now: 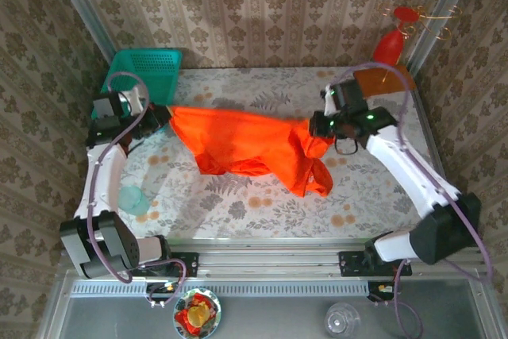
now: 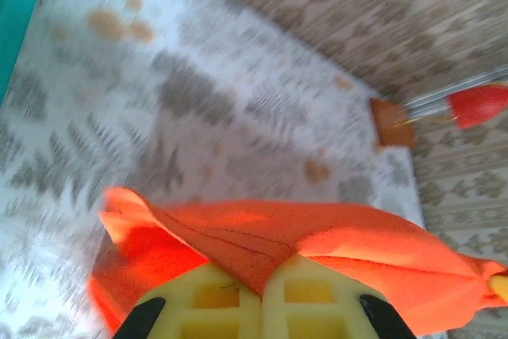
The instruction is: Fold the inside-out t-shirt
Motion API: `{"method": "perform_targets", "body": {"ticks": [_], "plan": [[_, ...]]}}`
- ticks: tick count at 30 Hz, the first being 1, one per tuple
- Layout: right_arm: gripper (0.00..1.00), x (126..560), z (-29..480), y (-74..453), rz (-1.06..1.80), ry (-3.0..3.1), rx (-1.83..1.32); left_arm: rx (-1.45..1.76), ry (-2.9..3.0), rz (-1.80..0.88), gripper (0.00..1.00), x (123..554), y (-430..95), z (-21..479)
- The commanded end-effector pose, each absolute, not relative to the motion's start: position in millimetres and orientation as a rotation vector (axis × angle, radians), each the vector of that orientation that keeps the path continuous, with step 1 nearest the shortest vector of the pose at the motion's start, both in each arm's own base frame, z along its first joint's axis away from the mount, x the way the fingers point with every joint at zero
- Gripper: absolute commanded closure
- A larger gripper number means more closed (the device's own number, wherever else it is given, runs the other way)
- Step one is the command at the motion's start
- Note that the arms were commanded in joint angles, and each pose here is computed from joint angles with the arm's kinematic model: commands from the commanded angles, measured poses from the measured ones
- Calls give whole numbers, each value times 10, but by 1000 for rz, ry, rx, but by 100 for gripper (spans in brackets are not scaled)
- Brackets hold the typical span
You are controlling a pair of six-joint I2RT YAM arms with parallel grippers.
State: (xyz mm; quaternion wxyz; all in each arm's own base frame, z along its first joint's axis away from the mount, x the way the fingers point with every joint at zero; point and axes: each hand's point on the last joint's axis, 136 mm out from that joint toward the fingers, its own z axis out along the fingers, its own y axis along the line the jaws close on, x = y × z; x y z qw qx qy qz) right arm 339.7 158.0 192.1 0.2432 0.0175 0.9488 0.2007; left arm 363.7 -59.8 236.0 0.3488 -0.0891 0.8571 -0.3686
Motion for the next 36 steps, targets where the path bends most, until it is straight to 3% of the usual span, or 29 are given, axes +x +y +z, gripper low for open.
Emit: {"method": "perform_targets", "body": {"ticks": [1,5,6,10,16,21,29,36], "plan": [[94,3118,1549,1921,697,2757,32,-206,2319,-864,100,3493,-585,2010],[79,2960,1293,1972,567,2870,-45,-277,2422,-812,100,3357,-538,1572],[71,2962,1313,1896,488,2860,-40,-287,2432,-808,100,3334,-533,1523],[60,2960,1475,1505,238,2782,31,-295,2443,-798,100,3303,-534,1480],[55,2947,1473,1019,202,2705,235,-286,2445,-785,100,3312,-524,1514],[52,3011,1318,1153,408,2724,243,-286,2447,-784,100,3314,-522,1518],[59,3270,1035,1240,533,2721,324,-285,2450,-776,100,3298,-516,1517],[84,3363,939,1182,545,2723,360,-281,2448,-762,100,3299,-500,1560]]}}
